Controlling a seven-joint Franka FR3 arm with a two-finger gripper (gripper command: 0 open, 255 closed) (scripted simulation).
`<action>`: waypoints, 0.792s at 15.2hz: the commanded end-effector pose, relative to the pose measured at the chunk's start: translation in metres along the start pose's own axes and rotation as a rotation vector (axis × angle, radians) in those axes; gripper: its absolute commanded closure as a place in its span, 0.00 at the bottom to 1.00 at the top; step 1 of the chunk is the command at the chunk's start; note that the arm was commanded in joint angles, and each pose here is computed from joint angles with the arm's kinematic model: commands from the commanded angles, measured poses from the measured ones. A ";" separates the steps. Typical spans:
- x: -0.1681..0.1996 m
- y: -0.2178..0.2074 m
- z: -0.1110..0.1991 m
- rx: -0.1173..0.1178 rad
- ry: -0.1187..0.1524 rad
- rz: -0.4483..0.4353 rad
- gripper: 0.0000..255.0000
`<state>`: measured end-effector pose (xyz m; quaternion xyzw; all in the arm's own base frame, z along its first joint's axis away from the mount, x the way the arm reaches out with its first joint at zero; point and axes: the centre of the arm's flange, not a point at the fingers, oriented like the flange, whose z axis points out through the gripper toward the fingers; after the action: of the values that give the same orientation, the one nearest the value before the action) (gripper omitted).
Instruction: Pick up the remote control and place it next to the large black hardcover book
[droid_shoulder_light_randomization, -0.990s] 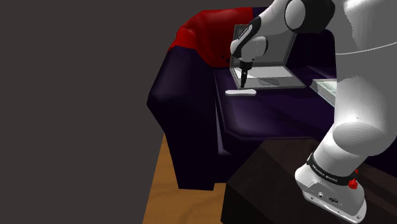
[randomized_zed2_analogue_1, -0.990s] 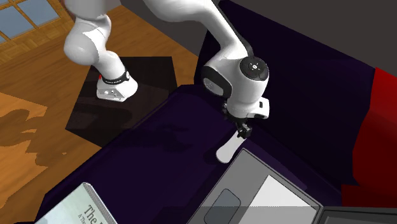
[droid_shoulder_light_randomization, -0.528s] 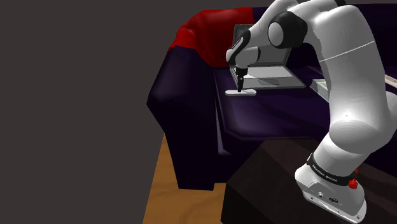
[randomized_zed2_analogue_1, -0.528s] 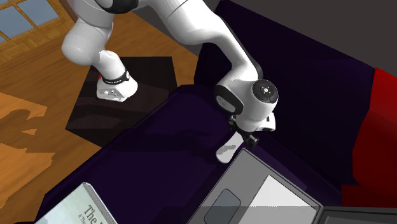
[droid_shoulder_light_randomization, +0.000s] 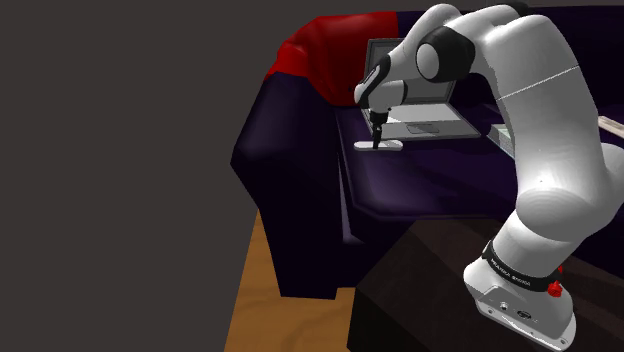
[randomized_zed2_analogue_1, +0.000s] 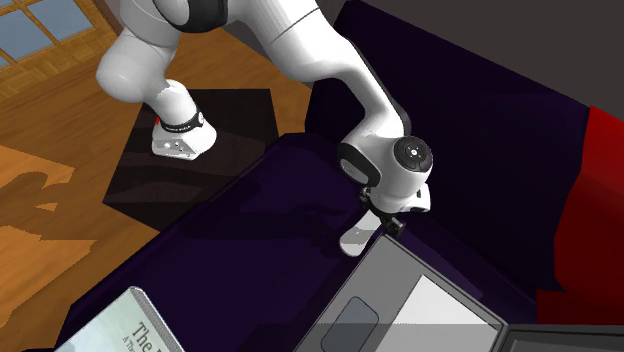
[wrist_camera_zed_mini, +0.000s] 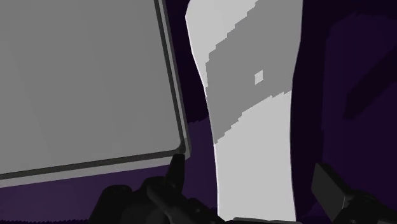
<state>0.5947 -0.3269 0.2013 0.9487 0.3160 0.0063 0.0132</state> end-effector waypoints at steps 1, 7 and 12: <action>0.000 -0.004 0.011 0.010 -0.006 -0.002 0.00; -0.002 -0.007 0.008 0.010 -0.006 -0.003 1.00; 0.004 -0.002 0.001 0.010 -0.007 -0.003 1.00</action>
<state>0.5983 -0.3268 0.2097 0.9486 0.3160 0.0082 0.0180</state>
